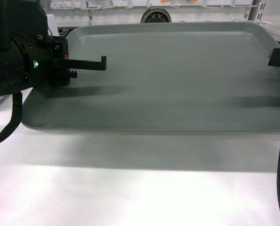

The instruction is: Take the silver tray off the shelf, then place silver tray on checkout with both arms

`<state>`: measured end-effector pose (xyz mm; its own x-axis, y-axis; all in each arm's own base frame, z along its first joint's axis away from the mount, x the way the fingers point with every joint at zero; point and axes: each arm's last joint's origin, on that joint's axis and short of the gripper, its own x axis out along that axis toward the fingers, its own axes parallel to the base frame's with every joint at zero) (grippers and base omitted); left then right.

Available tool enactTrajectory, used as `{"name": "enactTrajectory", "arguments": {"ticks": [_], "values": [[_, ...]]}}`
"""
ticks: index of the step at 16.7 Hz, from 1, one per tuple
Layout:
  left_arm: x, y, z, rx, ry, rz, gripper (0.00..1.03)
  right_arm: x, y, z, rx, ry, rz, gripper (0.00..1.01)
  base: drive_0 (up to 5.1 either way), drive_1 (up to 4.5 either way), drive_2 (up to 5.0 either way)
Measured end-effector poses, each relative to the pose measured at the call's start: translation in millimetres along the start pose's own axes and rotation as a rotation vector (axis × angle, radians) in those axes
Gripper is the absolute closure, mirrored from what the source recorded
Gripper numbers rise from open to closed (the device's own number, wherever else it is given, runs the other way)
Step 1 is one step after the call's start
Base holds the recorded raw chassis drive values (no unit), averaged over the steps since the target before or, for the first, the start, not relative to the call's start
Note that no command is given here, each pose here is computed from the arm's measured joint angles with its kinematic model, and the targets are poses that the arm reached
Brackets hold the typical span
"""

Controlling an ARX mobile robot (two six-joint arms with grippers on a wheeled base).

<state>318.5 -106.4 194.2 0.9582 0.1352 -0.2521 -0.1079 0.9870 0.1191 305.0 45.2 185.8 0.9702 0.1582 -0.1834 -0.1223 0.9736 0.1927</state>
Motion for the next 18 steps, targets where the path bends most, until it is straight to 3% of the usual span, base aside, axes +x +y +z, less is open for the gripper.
{"name": "enactTrajectory", "arguments": {"ticks": [4, 8, 9, 10, 18], "values": [[32, -16.2, 0.5, 0.021, 0.054, -0.037, 0.99, 25, -17.1, -1.8, 0.015, 0.085, -0.017, 0.99, 0.0, 0.00, 0.0], [57, -28.7, 1.2, 0.016, 0.129, -0.040, 0.99, 64, -29.4, 0.4, -0.012, 0.166, -0.031, 0.99, 0.0, 0.00, 0.0], [67, -30.7, 1.6, 0.012, 0.148, -0.033, 0.99, 79, -31.0, 2.0, -0.028, 0.186, -0.022, 0.99, 0.0, 0.00, 0.0], [75, -32.2, -5.3, 0.016, 0.210, -0.021, 0.99, 101, -35.5, -3.0, -0.080, 0.234, -0.021, 0.99, 0.0, 0.00, 0.0], [80, -31.2, -18.3, 0.027, 0.259, 0.000, 0.99, 109, -33.7, -17.8, -0.104, 0.271, -0.025, 0.99, 0.0, 0.00, 0.0]]}}
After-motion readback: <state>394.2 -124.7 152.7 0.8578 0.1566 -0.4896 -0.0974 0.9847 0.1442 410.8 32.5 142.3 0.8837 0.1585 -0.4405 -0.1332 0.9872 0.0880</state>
